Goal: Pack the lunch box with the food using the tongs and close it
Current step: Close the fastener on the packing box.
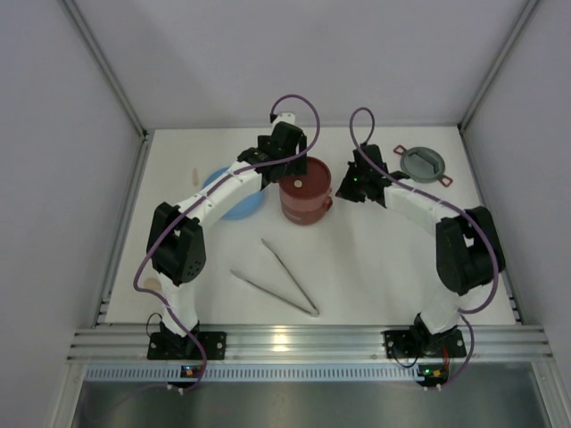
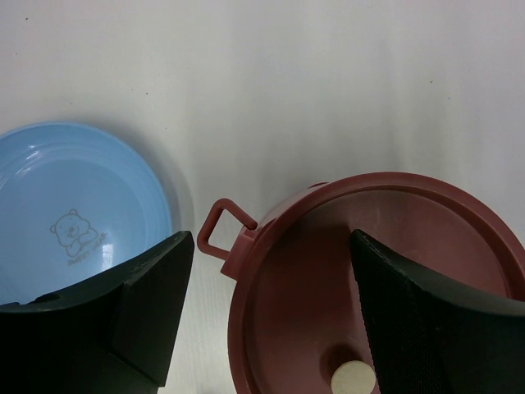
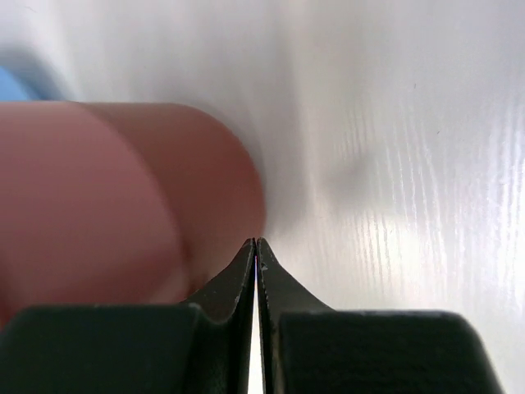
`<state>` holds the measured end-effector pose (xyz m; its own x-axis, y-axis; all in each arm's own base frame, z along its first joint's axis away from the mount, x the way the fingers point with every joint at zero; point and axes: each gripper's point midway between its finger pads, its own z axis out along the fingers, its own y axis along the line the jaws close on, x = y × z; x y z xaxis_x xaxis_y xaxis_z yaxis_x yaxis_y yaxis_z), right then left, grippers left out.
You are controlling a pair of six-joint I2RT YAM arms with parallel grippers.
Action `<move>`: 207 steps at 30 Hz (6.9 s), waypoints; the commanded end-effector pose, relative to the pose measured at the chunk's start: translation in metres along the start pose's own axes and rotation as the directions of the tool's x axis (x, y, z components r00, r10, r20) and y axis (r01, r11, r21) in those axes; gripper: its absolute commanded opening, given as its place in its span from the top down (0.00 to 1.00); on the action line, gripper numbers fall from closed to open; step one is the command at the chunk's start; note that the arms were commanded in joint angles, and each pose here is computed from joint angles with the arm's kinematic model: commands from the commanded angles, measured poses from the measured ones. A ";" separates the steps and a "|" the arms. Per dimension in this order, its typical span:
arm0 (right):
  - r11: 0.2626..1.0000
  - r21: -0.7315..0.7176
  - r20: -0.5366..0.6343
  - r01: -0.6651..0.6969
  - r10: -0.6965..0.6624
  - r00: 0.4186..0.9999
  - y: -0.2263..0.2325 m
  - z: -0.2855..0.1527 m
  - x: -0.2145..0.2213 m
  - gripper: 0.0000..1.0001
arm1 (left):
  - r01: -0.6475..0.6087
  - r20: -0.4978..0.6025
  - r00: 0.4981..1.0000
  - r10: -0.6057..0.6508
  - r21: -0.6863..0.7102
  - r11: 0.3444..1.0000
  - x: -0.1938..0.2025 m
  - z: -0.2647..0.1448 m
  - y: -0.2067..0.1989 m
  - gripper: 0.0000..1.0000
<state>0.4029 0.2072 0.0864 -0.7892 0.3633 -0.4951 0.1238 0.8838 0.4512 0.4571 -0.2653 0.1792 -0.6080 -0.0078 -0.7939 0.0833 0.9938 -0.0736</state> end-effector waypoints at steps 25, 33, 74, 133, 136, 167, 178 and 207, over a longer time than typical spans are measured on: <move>0.925 -0.374 0.032 0.066 -0.058 0.998 0.102 -0.136 0.000 0.55 | -0.106 -0.187 0.978 0.093 -0.061 0.993 0.063 0.016 0.018 0.19; 0.929 -0.367 -0.017 0.051 -0.062 0.998 0.099 -0.118 0.014 0.55 | -0.108 -0.188 0.978 0.095 -0.063 0.992 0.063 0.017 0.019 0.19; 0.982 -0.181 0.038 0.057 -0.051 0.998 0.074 -0.043 -0.071 0.57 | -0.121 -0.205 0.973 0.103 -0.076 0.990 0.068 0.012 0.024 0.19; 0.931 -0.211 -0.040 0.297 -0.312 0.949 0.096 0.015 -0.041 1.00 | -0.022 0.079 0.996 0.029 -0.085 0.996 -0.044 -0.050 0.035 0.16; 0.932 -0.200 -0.047 0.301 -0.316 0.948 0.092 0.017 -0.038 1.00 | 0.027 0.104 0.994 -0.015 -0.112 0.993 -0.045 -0.062 0.052 0.19; 0.937 -0.110 -0.082 0.331 -0.341 0.937 0.072 0.027 -0.031 1.00 | 0.164 -0.090 0.980 -0.178 -0.148 0.975 0.061 0.017 0.087 0.84; 0.936 -0.092 -0.101 0.341 -0.349 0.932 0.066 0.029 -0.027 1.00 | 0.208 -0.093 0.974 -0.207 -0.004 0.978 0.040 0.058 0.045 0.82; 0.929 -0.086 -0.126 0.359 -0.368 0.921 0.066 0.031 -0.016 1.00 | 0.276 -0.081 0.958 -0.277 -0.022 0.961 0.050 0.046 0.056 0.69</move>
<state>0.4744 0.2823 0.1801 -0.7263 0.0935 -0.6810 -0.2809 0.8639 0.4181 0.4579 -0.2214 0.0613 -0.7553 -0.2425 -0.6089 -0.1027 0.9614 -0.2554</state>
